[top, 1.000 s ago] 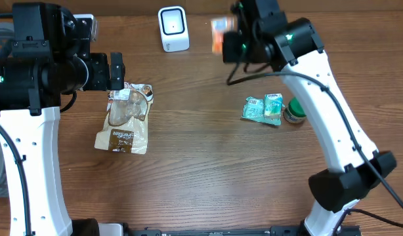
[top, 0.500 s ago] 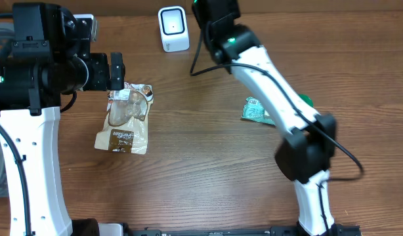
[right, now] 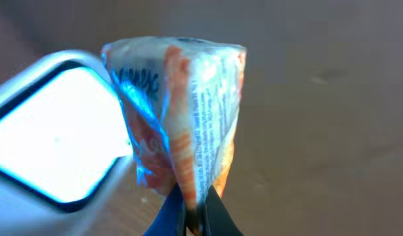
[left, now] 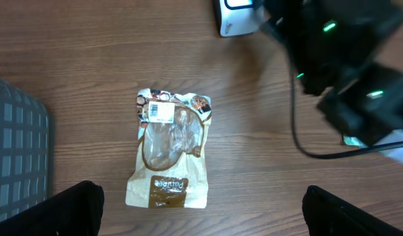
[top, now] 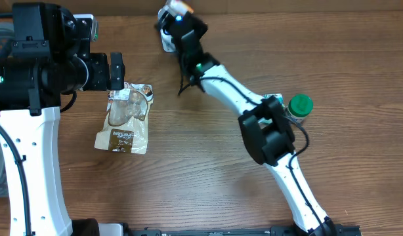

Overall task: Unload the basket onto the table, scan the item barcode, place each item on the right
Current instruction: 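Hold the orange Kleenex pack in front of the white scanner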

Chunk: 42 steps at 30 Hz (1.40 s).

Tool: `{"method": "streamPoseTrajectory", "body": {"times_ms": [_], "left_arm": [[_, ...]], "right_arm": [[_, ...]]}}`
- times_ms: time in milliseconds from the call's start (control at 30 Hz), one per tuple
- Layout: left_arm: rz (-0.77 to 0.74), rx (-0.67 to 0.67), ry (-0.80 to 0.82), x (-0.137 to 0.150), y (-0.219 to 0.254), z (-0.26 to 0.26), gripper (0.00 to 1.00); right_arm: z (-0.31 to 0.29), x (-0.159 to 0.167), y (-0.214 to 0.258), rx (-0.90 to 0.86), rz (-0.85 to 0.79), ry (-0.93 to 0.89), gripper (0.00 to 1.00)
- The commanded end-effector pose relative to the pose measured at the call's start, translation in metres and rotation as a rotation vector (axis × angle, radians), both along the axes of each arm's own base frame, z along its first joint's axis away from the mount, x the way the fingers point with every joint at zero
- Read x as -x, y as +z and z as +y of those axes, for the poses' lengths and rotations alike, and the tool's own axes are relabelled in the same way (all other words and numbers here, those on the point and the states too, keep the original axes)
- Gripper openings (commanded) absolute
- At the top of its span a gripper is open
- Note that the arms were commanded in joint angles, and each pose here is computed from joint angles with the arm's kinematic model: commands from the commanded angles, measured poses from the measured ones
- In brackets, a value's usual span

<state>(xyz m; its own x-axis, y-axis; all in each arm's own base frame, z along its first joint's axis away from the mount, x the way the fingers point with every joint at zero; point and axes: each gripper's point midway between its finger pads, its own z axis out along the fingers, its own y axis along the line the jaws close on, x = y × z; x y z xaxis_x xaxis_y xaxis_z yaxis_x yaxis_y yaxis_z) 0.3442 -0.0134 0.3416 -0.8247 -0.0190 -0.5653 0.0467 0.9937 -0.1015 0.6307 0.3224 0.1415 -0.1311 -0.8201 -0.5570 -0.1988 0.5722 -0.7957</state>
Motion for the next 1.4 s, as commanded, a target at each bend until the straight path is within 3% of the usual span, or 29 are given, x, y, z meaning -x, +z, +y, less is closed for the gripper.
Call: {"method": "streamPoseTrajectory", "body": {"times_ms": [0, 800, 1167, 1367], "left_arm": [[-0.017, -0.002, 0.007, 0.0, 0.005, 0.002, 1.0], [-0.017, -0.001, 0.007, 0.0, 0.005, 0.002, 1.0], [-0.017, -0.002, 0.007, 0.0, 0.005, 0.002, 1.0], [-0.017, -0.002, 0.007, 0.0, 0.005, 0.002, 1.0]], "right_arm": [[0.009, 0.002, -0.007, 0.1, -0.002, 0.039, 0.04], [0.006, 0.003, -0.005, 0.084, -0.008, 0.007, 0.04], [0.005, 0.021, 0.082, -0.262, -0.042, -0.042, 0.04], [0.007, 0.066, 0.113, -0.495, 0.23, 0.054, 0.04]]}}
